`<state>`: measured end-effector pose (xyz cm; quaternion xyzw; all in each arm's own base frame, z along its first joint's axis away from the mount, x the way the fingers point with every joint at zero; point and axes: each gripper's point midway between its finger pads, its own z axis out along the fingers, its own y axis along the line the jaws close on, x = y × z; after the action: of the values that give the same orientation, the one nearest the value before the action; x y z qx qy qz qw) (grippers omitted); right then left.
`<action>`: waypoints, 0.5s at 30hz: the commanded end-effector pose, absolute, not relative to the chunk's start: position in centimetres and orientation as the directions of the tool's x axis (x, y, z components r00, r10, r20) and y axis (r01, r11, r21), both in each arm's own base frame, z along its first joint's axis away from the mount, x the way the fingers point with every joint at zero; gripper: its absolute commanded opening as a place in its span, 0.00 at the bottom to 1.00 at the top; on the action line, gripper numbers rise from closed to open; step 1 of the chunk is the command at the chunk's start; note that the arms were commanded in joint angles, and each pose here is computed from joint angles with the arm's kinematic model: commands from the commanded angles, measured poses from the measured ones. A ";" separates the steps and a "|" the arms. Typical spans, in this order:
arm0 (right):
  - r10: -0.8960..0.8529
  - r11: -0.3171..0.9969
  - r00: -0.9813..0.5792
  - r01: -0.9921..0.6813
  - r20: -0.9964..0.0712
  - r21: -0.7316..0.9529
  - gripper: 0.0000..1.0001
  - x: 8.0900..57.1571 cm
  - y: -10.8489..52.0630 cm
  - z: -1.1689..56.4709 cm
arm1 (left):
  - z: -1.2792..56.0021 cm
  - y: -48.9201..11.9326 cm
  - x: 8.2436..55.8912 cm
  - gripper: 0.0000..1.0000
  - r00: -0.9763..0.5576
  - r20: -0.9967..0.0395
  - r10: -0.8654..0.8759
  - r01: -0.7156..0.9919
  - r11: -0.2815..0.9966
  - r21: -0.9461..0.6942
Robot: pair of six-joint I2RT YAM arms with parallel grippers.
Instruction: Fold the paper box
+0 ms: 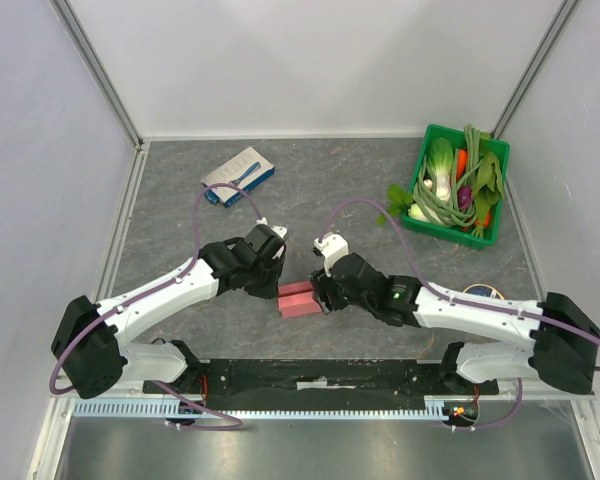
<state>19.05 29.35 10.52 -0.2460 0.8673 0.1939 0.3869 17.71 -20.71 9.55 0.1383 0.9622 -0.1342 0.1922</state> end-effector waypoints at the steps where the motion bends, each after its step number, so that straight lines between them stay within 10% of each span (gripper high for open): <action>1: -0.384 0.625 -0.341 -0.780 -0.858 0.029 0.77 19.2 29.5 14.8 | 10.6 -22.7 18.3 0.02 -0.878 -0.442 0.184 0.331 0.901 -0.280; 5: -0.468 0.501 -0.192 -0.862 -0.863 -0.080 0.98 19.4 29.4 16.0 | 10.7 -22.8 18.3 0.02 -0.874 -0.447 0.193 0.340 0.899 -0.276; 15: -0.427 0.242 -0.009 -0.964 -0.904 -0.105 0.95 20.4 31.6 13.0 | 10.5 -22.8 18.5 0.02 -0.861 -0.452 0.235 0.378 0.888 -0.260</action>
<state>21.05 29.71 12.58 -0.4788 0.7308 0.2435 0.4212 17.90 -21.70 9.82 0.1428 0.9576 -0.1549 0.1966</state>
